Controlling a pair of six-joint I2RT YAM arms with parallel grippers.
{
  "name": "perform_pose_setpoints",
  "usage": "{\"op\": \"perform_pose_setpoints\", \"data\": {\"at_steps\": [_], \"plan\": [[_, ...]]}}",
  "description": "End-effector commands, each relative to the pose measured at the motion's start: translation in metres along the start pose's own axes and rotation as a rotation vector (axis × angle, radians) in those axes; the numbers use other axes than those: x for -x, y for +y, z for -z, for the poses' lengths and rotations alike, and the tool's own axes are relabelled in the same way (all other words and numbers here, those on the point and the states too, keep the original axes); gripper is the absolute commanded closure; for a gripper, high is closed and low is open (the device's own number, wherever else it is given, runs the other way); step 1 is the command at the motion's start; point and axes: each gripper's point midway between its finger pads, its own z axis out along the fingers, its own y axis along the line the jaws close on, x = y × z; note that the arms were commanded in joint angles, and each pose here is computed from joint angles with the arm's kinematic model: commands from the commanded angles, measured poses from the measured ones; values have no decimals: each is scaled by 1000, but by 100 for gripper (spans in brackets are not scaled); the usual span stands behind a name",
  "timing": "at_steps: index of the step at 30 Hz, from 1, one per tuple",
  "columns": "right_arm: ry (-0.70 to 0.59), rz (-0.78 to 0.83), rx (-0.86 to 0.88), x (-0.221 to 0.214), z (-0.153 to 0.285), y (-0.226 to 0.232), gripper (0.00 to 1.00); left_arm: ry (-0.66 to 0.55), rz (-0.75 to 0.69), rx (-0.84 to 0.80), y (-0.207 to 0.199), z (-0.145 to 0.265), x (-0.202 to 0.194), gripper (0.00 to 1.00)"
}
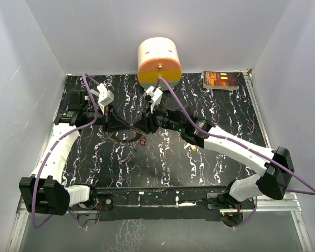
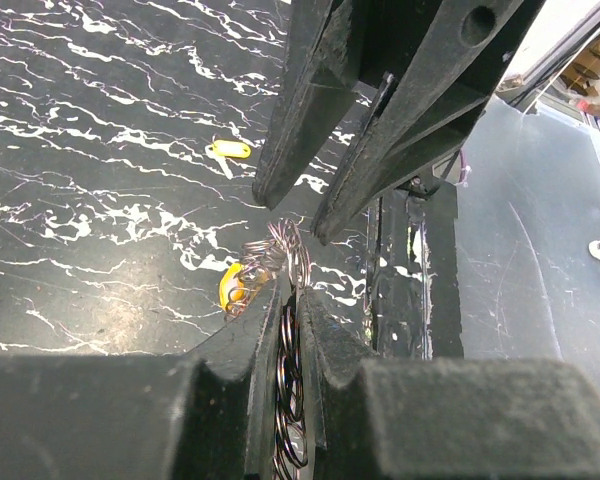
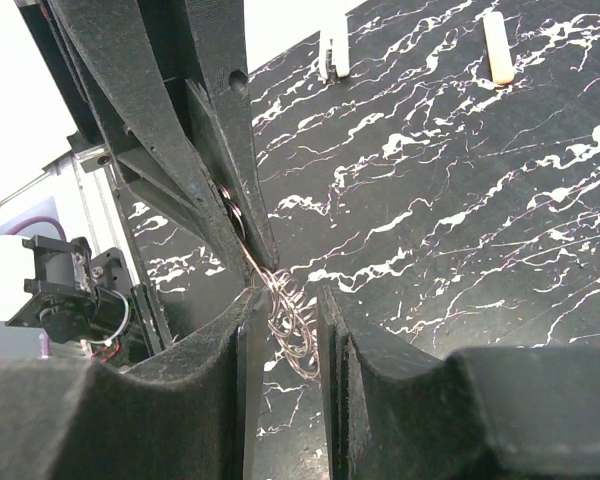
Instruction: Put the keys on the keyring
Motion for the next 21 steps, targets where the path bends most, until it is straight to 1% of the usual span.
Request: {"op": "perform_pose_setpoints", "data": {"at_steps": [1,18,20,21], "plan": [[-111,56,34,43,1,10,69,-45,-86,-65,-22,2,23,100],[-83,53,92,35,-8,17,72,-42,-87,-66,-21,1,23,100],[-79,52,90,33,-8,16,75,-42,-87,-67,-21,1,23,100],[-80,52,88,34,-8,16,77,-42,-87,-67,-22,1,23,100]]}}
